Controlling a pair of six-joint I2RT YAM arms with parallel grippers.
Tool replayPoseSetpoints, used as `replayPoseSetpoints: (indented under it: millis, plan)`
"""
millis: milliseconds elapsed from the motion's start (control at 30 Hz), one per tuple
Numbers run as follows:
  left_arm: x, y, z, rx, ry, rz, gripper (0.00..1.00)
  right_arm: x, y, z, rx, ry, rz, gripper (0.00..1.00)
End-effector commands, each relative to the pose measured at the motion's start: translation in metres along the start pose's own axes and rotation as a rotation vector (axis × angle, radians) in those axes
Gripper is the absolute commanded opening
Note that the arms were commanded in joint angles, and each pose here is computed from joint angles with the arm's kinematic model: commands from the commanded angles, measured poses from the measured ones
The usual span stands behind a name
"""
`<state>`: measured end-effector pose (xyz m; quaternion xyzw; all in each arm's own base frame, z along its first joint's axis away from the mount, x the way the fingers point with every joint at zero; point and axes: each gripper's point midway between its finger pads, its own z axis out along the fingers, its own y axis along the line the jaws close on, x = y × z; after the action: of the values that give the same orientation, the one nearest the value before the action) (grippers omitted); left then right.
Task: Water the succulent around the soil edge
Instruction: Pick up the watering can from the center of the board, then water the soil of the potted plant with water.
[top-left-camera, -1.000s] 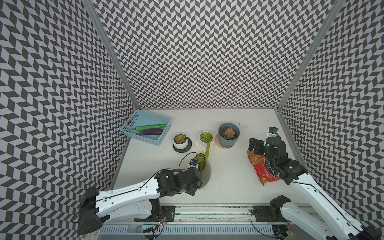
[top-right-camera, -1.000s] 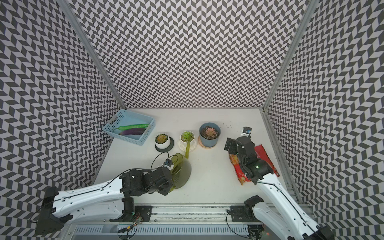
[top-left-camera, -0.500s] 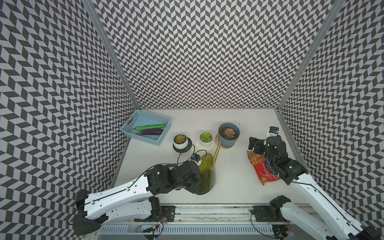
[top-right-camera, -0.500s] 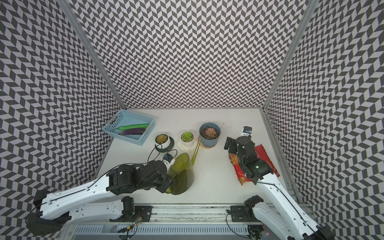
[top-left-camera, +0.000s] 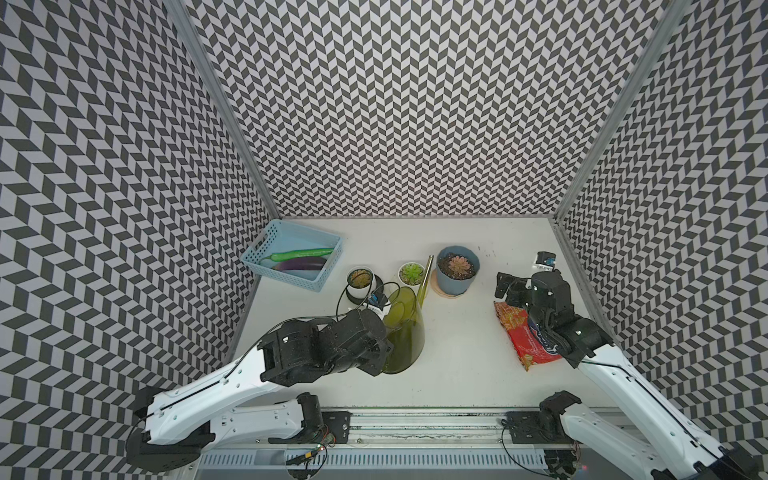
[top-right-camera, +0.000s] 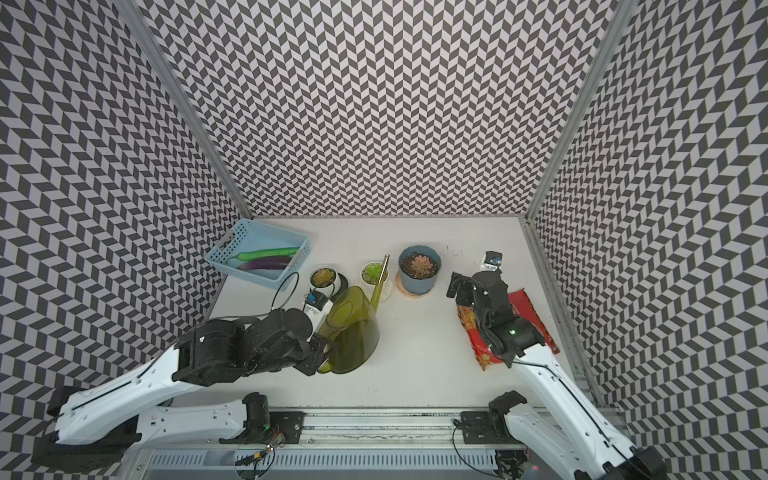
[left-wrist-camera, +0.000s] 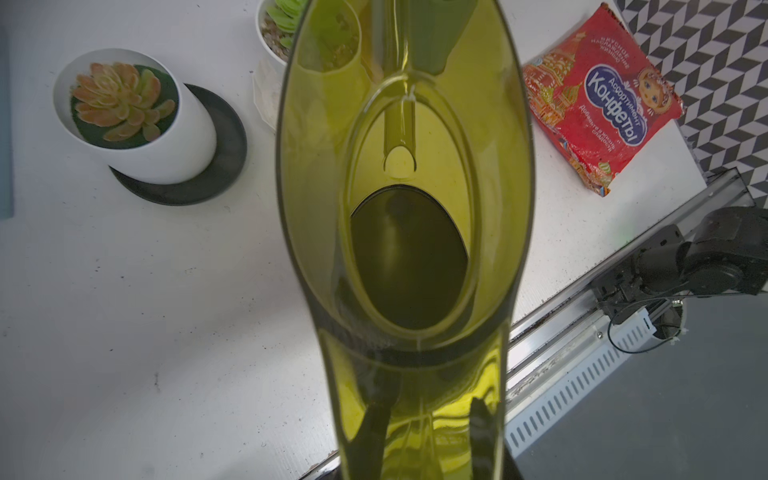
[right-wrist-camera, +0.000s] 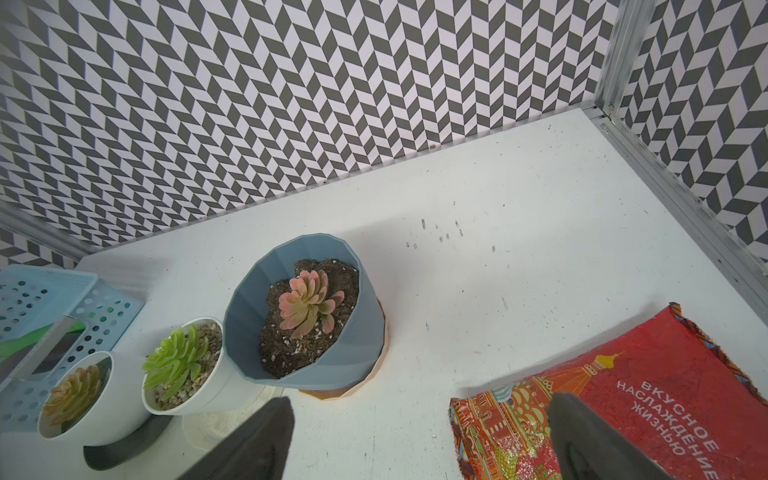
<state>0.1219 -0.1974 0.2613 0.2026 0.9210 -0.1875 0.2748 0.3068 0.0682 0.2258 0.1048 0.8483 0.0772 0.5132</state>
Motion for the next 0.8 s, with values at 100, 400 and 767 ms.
replayPoseSetpoints:
  millis: [100, 400, 767]
  plan:
    - [-0.017, 0.006, -0.025, -0.065, -0.005, 0.006, 0.0, -0.024, 0.009, -0.008, -0.021, -0.045, -0.002, 1.0]
    - [-0.03, 0.014, -0.006, -0.004, 0.126, -0.007, 0.0, -0.045, 0.0, -0.02, 0.063, -0.058, -0.019, 0.99]
    - [-0.046, 0.052, -0.013, 0.055, 0.111, -0.237, 0.0, -0.064, -0.003, -0.037, 0.077, -0.098, -0.032, 1.0]
